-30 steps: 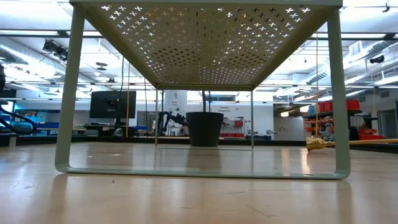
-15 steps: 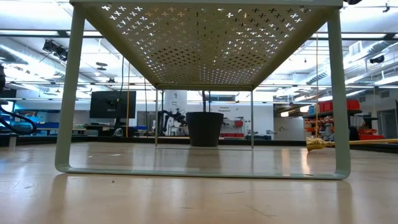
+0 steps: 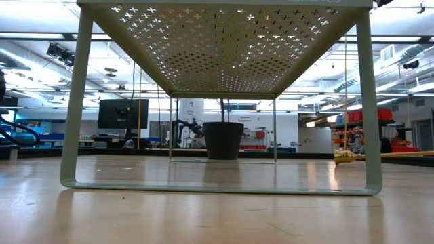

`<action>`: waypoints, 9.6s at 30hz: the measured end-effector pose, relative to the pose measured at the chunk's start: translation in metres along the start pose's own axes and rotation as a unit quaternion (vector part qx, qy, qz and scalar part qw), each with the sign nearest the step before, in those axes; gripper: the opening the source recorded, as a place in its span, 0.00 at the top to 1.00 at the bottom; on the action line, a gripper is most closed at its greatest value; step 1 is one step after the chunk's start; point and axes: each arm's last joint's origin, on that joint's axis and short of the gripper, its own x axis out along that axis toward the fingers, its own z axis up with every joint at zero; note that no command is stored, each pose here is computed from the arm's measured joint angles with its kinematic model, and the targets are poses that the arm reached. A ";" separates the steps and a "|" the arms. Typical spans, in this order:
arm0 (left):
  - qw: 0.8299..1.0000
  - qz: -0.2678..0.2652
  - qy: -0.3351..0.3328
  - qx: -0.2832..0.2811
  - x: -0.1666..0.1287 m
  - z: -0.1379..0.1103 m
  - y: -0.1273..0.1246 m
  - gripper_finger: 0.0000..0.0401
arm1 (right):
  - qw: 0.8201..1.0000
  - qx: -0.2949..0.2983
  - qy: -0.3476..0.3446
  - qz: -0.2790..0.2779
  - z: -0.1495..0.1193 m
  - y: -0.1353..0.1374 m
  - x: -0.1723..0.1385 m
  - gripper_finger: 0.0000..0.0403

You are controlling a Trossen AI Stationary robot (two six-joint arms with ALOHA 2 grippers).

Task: Pick & Place candle stick holders
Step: Align the top gold candle holder with the other gold candle holder on the shelf, then align the gold candle holder with the other gold candle holder on the shelf

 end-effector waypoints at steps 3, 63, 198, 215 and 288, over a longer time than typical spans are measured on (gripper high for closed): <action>1.000 0.000 0.001 0.000 0.000 0.000 0.000 0.83 | 1.000 -0.003 0.008 0.000 -0.002 0.000 0.000 0.99; 1.000 -0.001 0.004 0.000 0.000 -0.001 0.000 0.83 | 0.999 -0.029 0.015 0.000 -0.006 -0.001 0.002 0.37; 1.000 -0.004 0.021 -0.002 0.000 -0.004 -0.001 0.83 | 0.900 0.044 0.426 -0.079 -0.090 -0.051 -0.087 0.99; 0.999 -0.007 0.034 -0.004 0.000 -0.007 -0.001 0.83 | 0.964 0.049 0.263 0.003 -0.026 -0.020 -0.134 0.99; 0.999 -0.007 0.036 -0.004 0.000 -0.007 -0.001 0.83 | 0.930 -0.008 -0.273 0.245 -0.080 0.119 -0.054 0.99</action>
